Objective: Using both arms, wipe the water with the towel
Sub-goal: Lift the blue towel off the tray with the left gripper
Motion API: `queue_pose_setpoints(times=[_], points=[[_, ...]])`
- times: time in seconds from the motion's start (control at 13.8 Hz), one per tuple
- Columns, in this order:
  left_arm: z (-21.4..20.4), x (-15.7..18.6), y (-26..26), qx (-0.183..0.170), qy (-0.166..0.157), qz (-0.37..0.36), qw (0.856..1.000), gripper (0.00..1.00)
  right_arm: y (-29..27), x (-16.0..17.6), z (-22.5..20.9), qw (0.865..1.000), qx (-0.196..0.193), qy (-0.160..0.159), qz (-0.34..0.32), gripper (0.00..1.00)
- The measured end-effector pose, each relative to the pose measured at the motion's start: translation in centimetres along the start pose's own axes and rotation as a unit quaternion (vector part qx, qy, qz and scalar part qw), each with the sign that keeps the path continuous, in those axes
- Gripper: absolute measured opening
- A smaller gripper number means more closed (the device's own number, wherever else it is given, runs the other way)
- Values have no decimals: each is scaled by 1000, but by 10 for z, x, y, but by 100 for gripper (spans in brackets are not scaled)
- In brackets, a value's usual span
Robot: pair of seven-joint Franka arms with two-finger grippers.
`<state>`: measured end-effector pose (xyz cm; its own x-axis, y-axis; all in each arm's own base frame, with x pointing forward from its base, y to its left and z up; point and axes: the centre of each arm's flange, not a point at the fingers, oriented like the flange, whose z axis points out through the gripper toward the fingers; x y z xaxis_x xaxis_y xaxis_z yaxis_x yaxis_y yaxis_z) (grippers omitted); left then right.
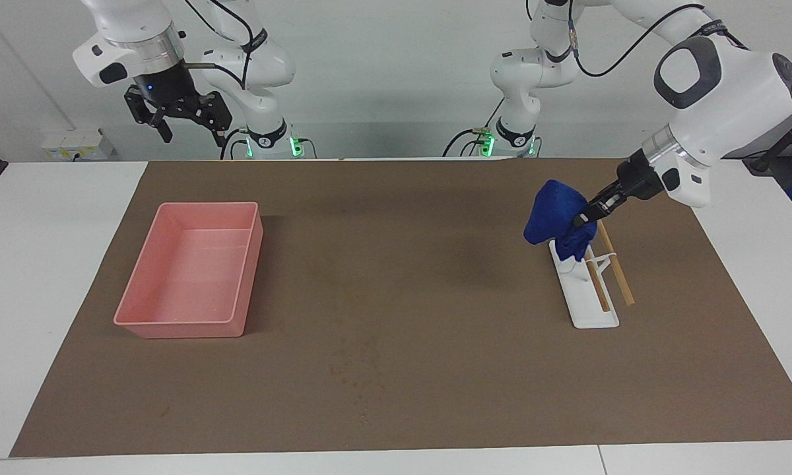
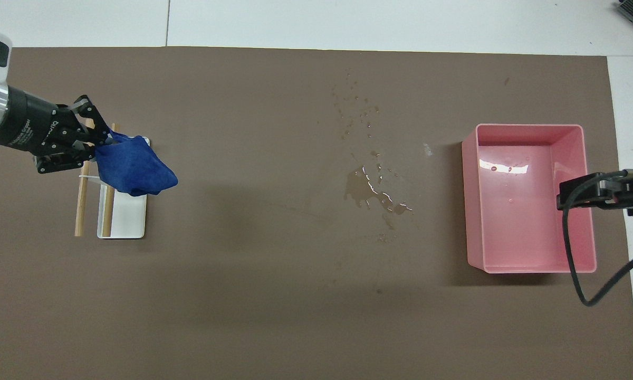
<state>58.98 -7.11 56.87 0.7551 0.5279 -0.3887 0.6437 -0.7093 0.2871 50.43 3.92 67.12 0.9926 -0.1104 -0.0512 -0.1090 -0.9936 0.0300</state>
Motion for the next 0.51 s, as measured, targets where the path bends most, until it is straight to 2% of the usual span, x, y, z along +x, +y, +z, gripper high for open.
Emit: queue_pose_setpoints(times=[0.14, 0.29, 0.51], points=[[1, -17, 11, -22, -34, -28, 999, 18, -6, -1, -1, 1000, 9, 0, 22, 97], [8, -31, 23, -29, -54, -59, 996, 18, -26, -3, -2, 995, 46, -5, 84, 97], [17, -47, 42, -50, -82, -117, 988, 18, -69, -6, 1, 972, 105, -39, 206, 96]])
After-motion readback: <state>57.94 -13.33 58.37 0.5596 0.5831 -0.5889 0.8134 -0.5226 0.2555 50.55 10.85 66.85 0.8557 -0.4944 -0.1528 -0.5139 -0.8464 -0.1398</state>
